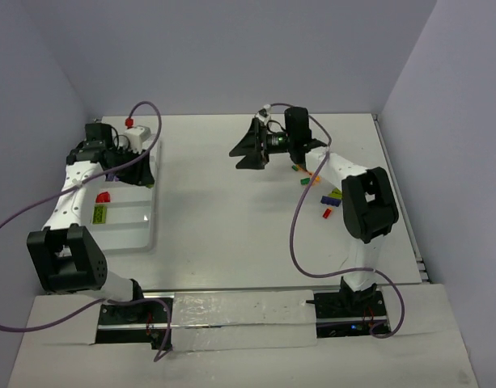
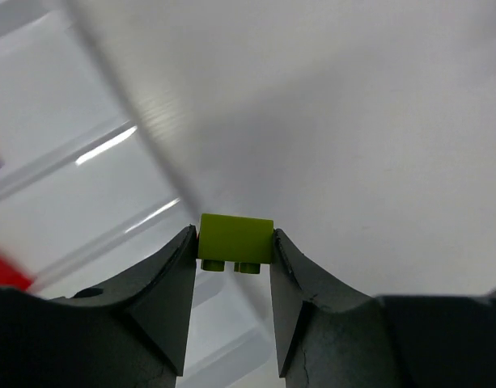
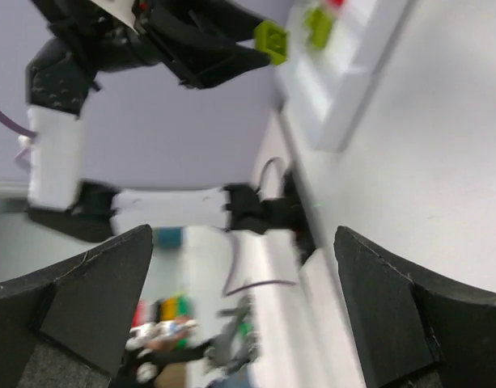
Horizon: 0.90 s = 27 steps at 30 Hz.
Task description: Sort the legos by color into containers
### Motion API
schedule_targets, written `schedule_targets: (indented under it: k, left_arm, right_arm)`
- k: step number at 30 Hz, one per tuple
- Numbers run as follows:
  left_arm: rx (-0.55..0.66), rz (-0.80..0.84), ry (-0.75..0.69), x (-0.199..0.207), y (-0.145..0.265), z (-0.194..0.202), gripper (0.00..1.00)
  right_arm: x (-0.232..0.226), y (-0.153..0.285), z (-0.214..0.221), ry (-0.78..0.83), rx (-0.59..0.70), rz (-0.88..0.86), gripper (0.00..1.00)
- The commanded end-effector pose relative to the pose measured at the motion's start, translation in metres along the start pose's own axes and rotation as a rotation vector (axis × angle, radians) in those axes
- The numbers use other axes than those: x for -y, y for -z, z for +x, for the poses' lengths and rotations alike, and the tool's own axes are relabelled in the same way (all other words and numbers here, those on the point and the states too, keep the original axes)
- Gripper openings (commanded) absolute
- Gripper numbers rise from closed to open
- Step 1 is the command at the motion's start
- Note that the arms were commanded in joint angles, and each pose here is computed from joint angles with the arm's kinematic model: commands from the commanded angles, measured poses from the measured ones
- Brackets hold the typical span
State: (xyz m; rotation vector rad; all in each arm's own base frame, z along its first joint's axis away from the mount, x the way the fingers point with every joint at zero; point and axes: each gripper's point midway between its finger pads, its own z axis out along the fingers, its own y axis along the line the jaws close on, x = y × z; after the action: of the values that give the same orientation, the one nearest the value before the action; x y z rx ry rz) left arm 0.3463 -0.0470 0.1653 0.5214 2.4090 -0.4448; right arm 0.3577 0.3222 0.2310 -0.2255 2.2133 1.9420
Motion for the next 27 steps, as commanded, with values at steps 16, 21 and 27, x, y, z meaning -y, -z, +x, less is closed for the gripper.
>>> schedule_targets:
  k: [16, 21, 27]
  left_arm:
    - [-0.371, -0.669, 0.379, -0.191, 0.088, 0.128, 0.11]
    - [-0.395, -0.674, 0.387, -0.208, 0.084, 0.14, 0.12]
    - [-0.419, -0.674, 0.386, -0.217, 0.077, 0.146, 0.15]
  right_arm:
    - [-0.005, 0.053, -0.027, 0.473, 0.1, 0.477, 1.0]
    - [-0.003, 0.051, -0.028, 0.474, 0.097, 0.482, 1.0]
    - [0.0, 0.053, -0.026, 0.476, 0.095, 0.495, 1.0]
